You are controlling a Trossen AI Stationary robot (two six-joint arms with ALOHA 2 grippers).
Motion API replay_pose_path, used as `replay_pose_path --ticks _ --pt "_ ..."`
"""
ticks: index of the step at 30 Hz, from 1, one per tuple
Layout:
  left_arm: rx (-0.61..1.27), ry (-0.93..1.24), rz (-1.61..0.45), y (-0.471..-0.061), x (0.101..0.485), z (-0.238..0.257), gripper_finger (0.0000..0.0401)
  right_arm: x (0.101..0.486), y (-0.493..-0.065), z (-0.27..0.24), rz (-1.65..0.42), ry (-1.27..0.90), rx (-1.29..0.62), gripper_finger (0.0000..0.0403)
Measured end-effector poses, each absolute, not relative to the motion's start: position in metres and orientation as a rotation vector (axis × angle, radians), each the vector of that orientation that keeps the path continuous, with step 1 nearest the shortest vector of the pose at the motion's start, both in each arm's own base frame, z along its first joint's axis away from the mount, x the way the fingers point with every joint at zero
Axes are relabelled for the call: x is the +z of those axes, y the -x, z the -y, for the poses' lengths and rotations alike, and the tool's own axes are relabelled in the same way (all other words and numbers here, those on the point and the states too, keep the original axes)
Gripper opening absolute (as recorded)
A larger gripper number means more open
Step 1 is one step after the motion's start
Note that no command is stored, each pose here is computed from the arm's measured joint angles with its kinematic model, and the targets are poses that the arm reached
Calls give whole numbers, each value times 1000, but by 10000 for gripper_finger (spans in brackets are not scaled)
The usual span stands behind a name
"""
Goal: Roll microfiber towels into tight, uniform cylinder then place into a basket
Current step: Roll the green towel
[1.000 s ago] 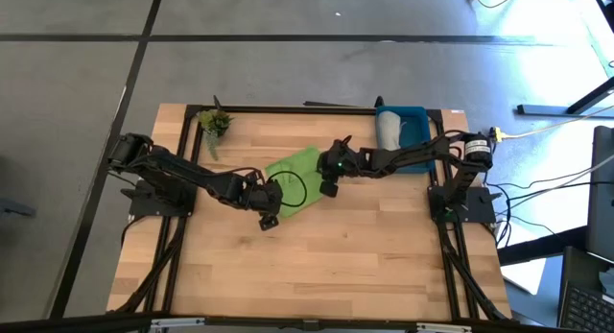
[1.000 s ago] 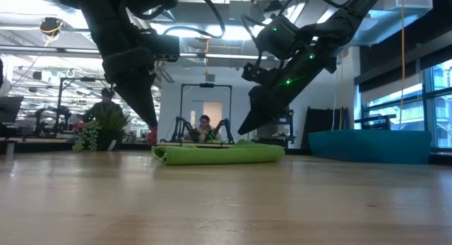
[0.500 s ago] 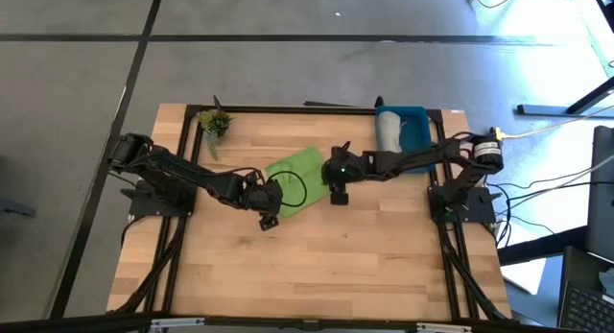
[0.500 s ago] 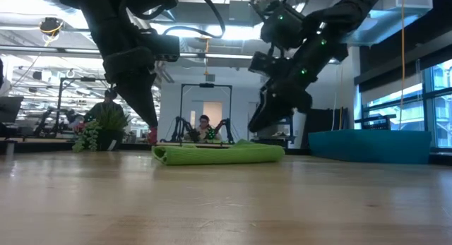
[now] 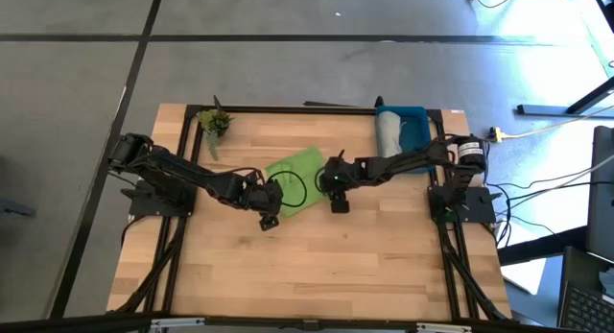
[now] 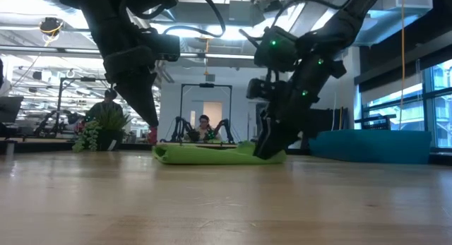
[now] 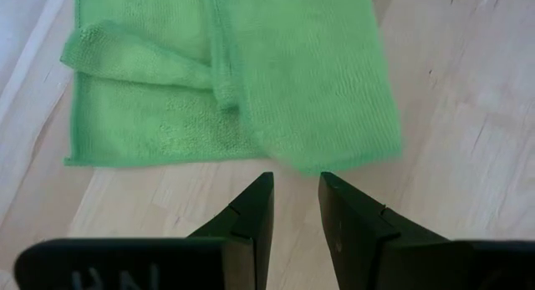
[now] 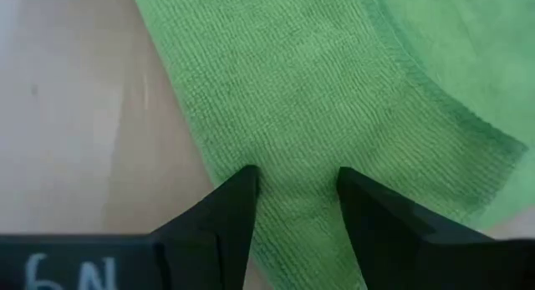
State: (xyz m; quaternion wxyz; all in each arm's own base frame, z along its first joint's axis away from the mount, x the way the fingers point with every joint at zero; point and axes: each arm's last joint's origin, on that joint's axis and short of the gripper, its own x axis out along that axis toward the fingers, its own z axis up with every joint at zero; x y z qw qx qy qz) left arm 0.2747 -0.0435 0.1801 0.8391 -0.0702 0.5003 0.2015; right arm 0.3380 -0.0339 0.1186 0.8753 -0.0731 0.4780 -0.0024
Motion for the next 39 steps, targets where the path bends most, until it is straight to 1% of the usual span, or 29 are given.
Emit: replay_pose_path --ticks 5,10,13,17,21,26,33,36,39 --pt "426 149 -1057 -275 180 44 89 117 -339 24 -985 -50 40 174" --pt "426 149 -1056 -275 180 44 89 117 -342 11 -972 -207 -15 174" --pt "425 148 -1056 -275 180 44 89 117 -345 3 -939 -255 -45 174" --pt "425 148 -1056 -275 180 44 89 120 -347 -4 -892 -216 -75 174" --pt "421 145 -1058 -275 180 45 89 136 -347 -6 -835 -162 -93 174" --pt "402 128 -1061 -274 180 50 89 154 -344 -10 -795 -9 -26 174" --pt "380 117 -1059 -273 180 56 89 145 -338 -24 -871 296 143 174" --pt "378 117 -1057 -273 180 56 89 143 -336 -25 -889 361 183 174" --pt "382 115 -1054 -273 180 56 89 137 -333 -24 -910 376 191 174"
